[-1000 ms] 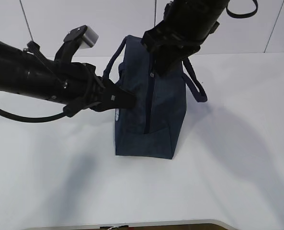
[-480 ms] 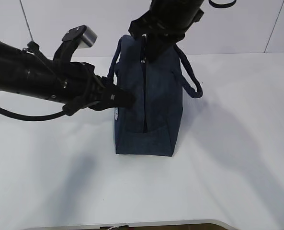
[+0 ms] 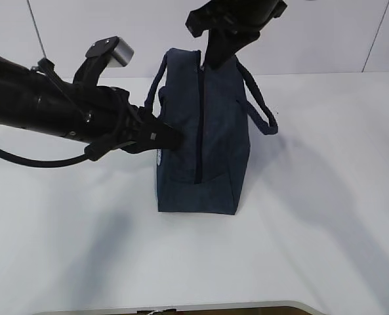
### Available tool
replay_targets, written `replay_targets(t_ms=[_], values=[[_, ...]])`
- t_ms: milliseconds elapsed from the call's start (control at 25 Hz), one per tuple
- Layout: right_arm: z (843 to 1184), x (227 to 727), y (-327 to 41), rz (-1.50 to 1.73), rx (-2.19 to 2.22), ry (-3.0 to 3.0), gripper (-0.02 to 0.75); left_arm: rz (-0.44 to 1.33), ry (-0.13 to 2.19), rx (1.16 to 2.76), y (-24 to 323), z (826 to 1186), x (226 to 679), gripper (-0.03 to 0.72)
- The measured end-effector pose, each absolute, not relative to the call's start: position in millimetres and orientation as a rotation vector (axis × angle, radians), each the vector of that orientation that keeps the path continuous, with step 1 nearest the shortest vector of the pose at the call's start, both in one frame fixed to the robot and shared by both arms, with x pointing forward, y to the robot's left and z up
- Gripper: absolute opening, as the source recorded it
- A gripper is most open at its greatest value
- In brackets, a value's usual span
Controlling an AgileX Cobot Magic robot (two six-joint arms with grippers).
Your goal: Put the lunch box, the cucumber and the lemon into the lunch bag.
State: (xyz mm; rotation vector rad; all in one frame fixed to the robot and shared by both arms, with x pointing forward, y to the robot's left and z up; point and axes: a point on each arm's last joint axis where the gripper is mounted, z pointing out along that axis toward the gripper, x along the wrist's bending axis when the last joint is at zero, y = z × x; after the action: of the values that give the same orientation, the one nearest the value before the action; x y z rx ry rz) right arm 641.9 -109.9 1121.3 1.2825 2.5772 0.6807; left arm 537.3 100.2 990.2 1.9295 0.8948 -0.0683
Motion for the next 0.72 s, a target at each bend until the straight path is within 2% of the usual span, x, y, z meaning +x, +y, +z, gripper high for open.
replay_targets(t_ms=[320, 720], values=[[1120.4, 657.5, -122.5, 0.696, 1.318, 2.526, 0.005, -0.068, 0.890, 1.935, 100.2, 990.0, 537.0, -0.009], [1116.7, 673.4, -119.8, 0.713, 1.304, 2.493, 0.005, -0.063, 0.877, 1.952, 100.6, 989.2, 536.5, -0.009]])
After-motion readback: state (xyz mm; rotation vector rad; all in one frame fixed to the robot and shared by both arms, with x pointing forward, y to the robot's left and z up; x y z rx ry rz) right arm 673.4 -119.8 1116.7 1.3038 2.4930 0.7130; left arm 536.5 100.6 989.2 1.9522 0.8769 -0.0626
